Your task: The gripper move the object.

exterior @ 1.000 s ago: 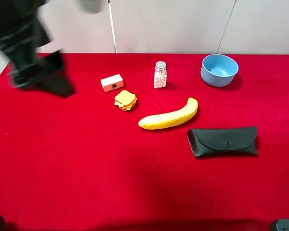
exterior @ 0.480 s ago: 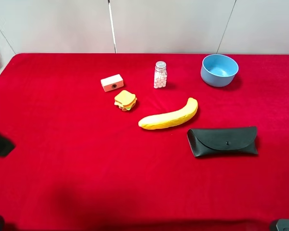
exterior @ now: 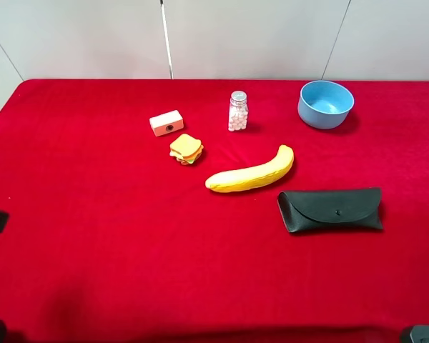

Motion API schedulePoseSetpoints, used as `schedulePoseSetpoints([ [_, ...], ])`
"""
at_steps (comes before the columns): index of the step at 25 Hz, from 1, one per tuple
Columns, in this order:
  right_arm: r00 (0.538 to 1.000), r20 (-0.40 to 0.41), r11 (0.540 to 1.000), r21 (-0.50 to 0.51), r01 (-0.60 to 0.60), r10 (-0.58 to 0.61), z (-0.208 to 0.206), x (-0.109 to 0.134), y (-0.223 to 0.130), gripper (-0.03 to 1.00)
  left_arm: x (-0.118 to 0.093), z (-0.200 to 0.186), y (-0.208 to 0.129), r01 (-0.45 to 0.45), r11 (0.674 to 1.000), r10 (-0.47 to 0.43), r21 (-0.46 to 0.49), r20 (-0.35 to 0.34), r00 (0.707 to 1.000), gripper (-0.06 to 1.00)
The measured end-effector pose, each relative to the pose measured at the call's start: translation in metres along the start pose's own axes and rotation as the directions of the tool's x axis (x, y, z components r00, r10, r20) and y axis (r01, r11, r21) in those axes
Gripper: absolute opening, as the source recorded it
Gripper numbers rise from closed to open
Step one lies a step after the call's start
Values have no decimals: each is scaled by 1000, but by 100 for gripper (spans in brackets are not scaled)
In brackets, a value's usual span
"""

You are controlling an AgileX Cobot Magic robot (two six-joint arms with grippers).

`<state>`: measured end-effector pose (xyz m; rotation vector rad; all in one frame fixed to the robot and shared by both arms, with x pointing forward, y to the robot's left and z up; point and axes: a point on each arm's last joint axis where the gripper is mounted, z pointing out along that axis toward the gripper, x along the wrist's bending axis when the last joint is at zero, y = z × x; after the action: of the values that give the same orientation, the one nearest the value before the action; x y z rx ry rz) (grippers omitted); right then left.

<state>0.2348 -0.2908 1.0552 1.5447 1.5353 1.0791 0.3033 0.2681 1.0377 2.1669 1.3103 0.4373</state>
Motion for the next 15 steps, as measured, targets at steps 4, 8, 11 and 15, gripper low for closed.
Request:
schedulePoseSetpoints([
  [4,1000,-1,1000,0,0,0,0,0,0,69,-1,-11,-5,-3,997,2,-75,-6,1000,99],
  [8,1000,-1,1000,0,0,0,0,0,0,69,-2,-22,-12,-4,987,3,-159,-11,1000,99],
  [11,1000,-1,1000,0,0,0,0,0,0,69,-3,-31,-19,-5,974,1,-228,-15,1000,99],
  [15,1000,-1,1000,0,0,0,0,0,0,69,-3,-40,-27,-9,955,-1,-297,-33,999,99],
])
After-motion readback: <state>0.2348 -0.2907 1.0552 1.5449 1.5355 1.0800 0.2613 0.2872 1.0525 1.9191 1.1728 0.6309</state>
